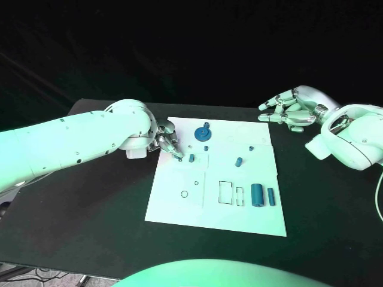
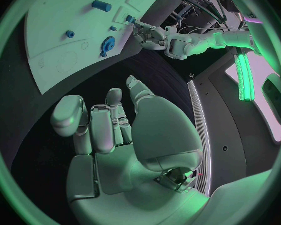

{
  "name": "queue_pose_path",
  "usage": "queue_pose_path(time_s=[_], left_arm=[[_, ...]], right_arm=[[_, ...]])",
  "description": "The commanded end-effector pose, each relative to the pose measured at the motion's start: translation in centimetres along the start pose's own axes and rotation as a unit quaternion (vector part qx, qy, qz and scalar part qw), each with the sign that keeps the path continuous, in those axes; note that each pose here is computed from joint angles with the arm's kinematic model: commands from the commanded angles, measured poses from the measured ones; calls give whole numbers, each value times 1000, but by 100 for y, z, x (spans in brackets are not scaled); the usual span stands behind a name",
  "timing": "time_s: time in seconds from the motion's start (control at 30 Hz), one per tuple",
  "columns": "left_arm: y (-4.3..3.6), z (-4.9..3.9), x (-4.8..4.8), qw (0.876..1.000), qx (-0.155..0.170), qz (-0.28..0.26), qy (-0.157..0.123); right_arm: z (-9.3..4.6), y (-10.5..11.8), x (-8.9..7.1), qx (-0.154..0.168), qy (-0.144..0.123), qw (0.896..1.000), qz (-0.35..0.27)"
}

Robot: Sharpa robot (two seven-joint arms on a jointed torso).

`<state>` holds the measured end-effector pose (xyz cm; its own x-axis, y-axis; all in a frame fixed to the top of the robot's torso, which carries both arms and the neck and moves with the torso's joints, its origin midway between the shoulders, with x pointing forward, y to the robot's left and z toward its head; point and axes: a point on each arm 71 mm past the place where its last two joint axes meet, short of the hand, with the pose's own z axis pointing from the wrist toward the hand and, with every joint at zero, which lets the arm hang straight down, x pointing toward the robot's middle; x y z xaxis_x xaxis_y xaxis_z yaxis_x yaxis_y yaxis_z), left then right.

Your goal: Assemble the parts on the task board

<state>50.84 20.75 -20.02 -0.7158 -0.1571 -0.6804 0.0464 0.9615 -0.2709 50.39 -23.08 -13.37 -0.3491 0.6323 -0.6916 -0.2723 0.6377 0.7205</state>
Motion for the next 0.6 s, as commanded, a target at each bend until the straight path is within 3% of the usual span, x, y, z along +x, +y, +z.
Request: queue_pose_path(time_s=[0.03,0.6], left_arm=[[-4,7,28,1000,-4,17,18],[-29,29,40,1000,-2,18,21]], right_arm=[[0,10,12,-5,5,1000,-1],[-7,12,12,-6,6,1000,-1]])
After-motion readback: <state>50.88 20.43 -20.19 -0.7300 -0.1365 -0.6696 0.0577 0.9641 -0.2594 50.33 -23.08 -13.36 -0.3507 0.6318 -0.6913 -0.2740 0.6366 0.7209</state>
